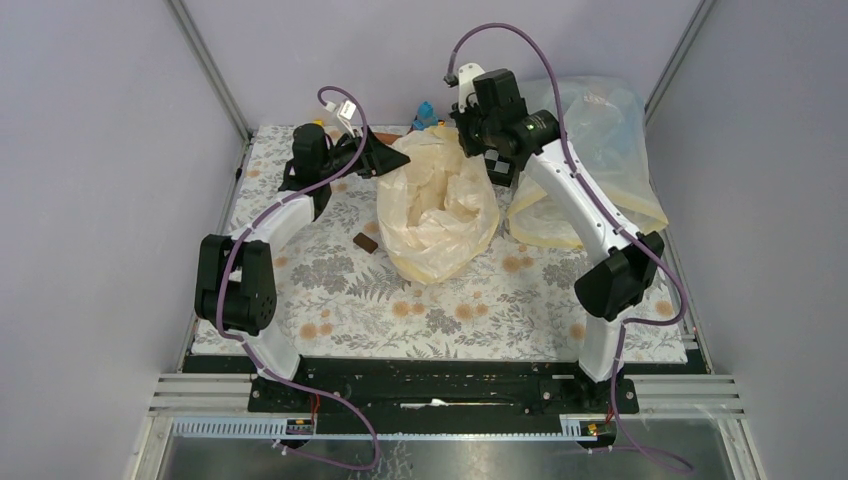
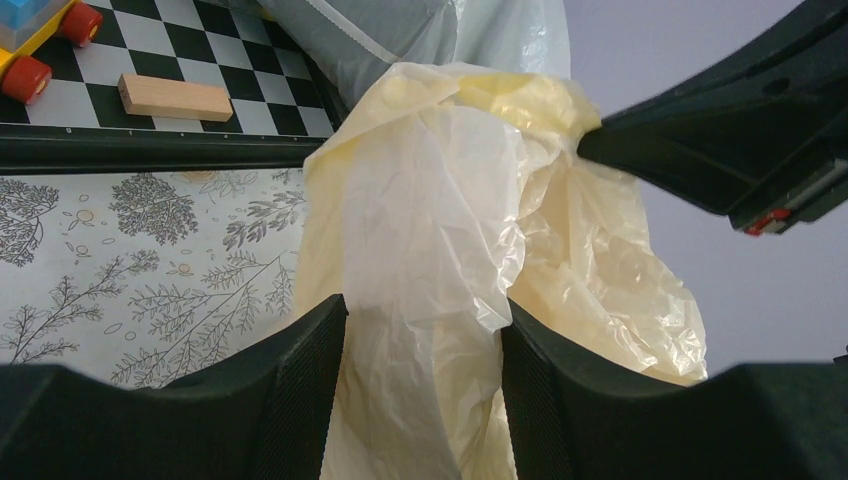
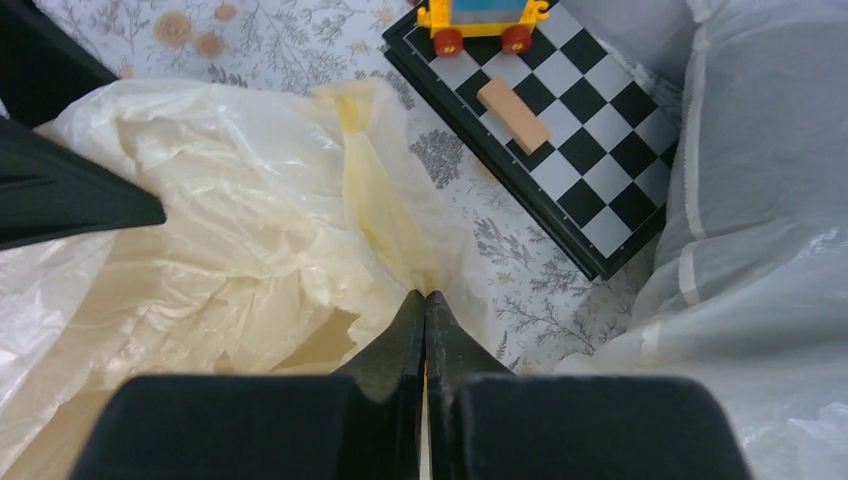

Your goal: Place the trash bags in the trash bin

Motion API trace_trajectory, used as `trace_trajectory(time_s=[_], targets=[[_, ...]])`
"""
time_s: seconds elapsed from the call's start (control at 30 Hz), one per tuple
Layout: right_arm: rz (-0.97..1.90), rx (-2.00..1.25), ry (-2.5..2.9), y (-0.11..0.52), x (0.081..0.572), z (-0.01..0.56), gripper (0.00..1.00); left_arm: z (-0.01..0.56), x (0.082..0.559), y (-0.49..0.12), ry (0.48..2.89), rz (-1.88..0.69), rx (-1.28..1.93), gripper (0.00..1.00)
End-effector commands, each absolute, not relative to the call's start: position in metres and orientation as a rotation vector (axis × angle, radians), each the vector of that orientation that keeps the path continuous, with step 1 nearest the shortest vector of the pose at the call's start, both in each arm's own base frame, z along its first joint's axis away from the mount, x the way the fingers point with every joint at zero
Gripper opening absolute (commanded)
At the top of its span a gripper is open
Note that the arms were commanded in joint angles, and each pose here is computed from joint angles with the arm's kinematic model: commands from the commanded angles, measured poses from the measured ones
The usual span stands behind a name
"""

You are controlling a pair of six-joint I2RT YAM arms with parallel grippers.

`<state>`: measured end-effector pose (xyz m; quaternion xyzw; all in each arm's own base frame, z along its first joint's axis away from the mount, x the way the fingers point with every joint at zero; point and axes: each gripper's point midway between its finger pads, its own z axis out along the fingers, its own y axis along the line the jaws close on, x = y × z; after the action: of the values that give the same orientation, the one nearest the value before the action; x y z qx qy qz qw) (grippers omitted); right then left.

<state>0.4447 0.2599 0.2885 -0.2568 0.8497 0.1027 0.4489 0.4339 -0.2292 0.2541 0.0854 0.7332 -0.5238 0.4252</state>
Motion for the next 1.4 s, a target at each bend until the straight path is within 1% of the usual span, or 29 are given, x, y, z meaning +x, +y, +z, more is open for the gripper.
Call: trace_trajectory(time_s=[0.0,0.1,0.3,0.57,0.7,0.77,0.8,0.83,0.93,1.03,1.2,1.3,1.37], targets=[[0.228,-0.511,2.043,0.236,0.477,0.312,0.00,0.220,0.423,-0.233,1.930,-1.282,0.230,0.58],[0.311,-0.469,2.079,0.232,0.485,0.302,0.00,0.218,0.423,-0.234,1.935,-1.284,0.228,0.58],[0.492,-0.428,2.191,0.240,0.493,0.261,0.00,0.218,0.423,-0.233,1.936,-1.280,0.226,0.58],[0.645,-0.419,2.308,0.255,0.482,0.201,0.00,0.222,0.420,-0.232,1.922,-1.297,0.186,0.59],[0.678,-0.394,2.352,0.257,0.475,0.177,0.00,0.238,0.415,-0.231,1.862,-1.327,0.154,0.65],[0.668,-0.370,2.360,0.254,0.474,0.174,0.01,0.251,0.413,-0.230,1.837,-1.325,0.138,0.71],[0.655,-0.354,2.357,0.252,0.474,0.175,0.06,0.258,0.413,-0.228,1.824,-1.320,0.121,0.74],[0.646,-0.343,2.349,0.250,0.475,0.179,0.14,0.265,0.411,-0.226,1.808,-1.311,0.104,0.77],[0.614,-0.315,2.300,0.245,0.479,0.203,0.26,0.288,0.408,-0.214,1.749,-1.262,0.037,0.85],[0.545,-0.263,2.245,0.232,0.481,0.230,0.32,0.305,0.402,-0.190,1.695,-1.186,-0.064,0.89],[0.388,-0.166,2.176,0.198,0.474,0.267,0.46,0.304,0.392,-0.139,1.621,-1.118,-0.295,0.92],[0.389,-0.185,2.150,0.194,0.461,0.290,0.48,0.296,0.385,-0.122,1.593,-1.096,-0.381,0.97],[0.417,-0.218,2.140,0.196,0.449,0.305,0.49,0.286,0.380,-0.117,1.598,-1.085,-0.413,0.98]])
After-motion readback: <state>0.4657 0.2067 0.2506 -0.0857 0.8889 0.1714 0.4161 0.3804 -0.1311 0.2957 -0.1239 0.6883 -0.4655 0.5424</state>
